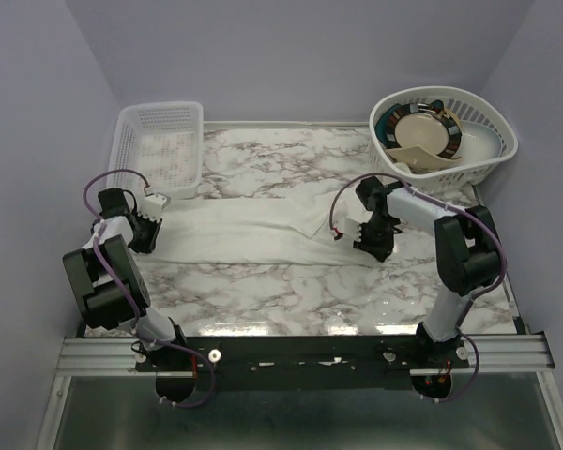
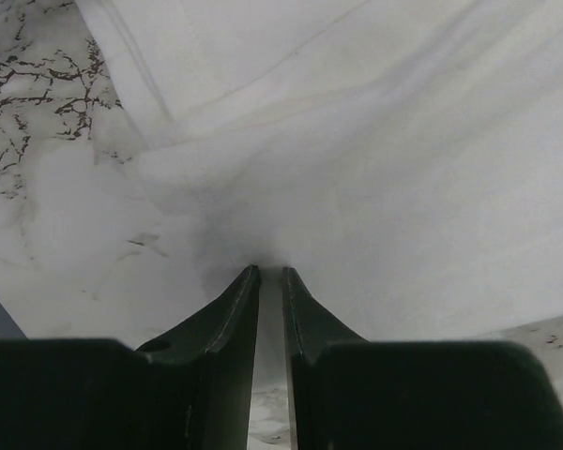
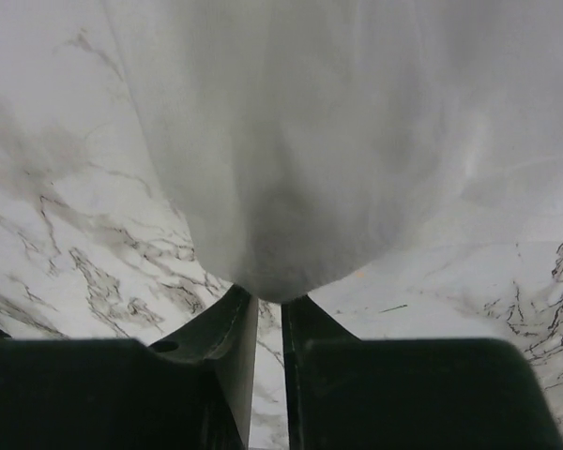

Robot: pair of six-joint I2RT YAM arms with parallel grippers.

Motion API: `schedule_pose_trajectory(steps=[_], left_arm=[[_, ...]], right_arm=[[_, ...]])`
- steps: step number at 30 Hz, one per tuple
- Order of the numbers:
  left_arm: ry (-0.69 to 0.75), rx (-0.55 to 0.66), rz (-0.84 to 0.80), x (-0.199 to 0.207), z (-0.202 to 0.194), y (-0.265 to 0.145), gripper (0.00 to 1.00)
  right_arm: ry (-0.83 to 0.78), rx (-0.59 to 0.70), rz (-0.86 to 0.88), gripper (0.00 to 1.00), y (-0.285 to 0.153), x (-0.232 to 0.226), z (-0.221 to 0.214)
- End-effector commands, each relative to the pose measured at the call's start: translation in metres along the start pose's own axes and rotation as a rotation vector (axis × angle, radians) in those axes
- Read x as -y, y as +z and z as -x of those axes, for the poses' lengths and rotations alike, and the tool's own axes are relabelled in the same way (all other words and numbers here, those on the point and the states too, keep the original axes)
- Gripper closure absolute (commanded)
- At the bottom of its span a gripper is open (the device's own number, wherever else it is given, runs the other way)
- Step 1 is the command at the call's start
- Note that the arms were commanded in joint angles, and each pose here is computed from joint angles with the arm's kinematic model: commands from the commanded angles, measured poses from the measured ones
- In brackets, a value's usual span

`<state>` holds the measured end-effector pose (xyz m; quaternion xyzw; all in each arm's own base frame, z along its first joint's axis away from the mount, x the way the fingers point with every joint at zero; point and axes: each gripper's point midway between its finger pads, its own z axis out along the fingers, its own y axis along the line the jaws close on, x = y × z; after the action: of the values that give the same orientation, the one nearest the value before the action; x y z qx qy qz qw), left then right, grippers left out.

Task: Roll the t-shirts
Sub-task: Fold the T-shirt at the center of the board.

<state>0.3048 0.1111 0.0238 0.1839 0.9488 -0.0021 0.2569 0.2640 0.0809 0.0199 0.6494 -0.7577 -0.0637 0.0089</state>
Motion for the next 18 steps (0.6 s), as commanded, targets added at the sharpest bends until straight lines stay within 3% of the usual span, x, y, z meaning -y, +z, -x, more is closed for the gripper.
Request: schedule_pose_trajectory(steps=[1,4,6,11,14,18], left_arm=[[0.066,-0.056,0.012,0.009,-0.024,-0.010,0.73],[0.080,-0.027,-0.020,0.024,-0.022,-0.026,0.66],[0.067,0.011,-0.032,0.031,-0.014,-0.037,0.60],[0.042,0.120,0.053,0.026,0.014,-0.071,0.47],[0.015,0.117,0.065,0.024,0.015,-0.071,0.46],[-0.026,0.078,0.039,0.026,0.011,-0.066,0.45]], right_arm=[[-0.018,-0.062,0.011,0.63,-0.012,-0.013,-0.021],[0.007,-0.024,-0.003,0.39,-0.031,-0.017,-0.014],[0.027,0.009,-0.005,0.36,-0.048,-0.020,-0.009],[0.027,0.228,-0.112,0.36,-0.114,0.015,0.047],[0.023,0.297,-0.139,0.35,-0.126,0.043,0.073],[0.027,0.297,-0.130,0.35,-0.121,0.073,0.090]])
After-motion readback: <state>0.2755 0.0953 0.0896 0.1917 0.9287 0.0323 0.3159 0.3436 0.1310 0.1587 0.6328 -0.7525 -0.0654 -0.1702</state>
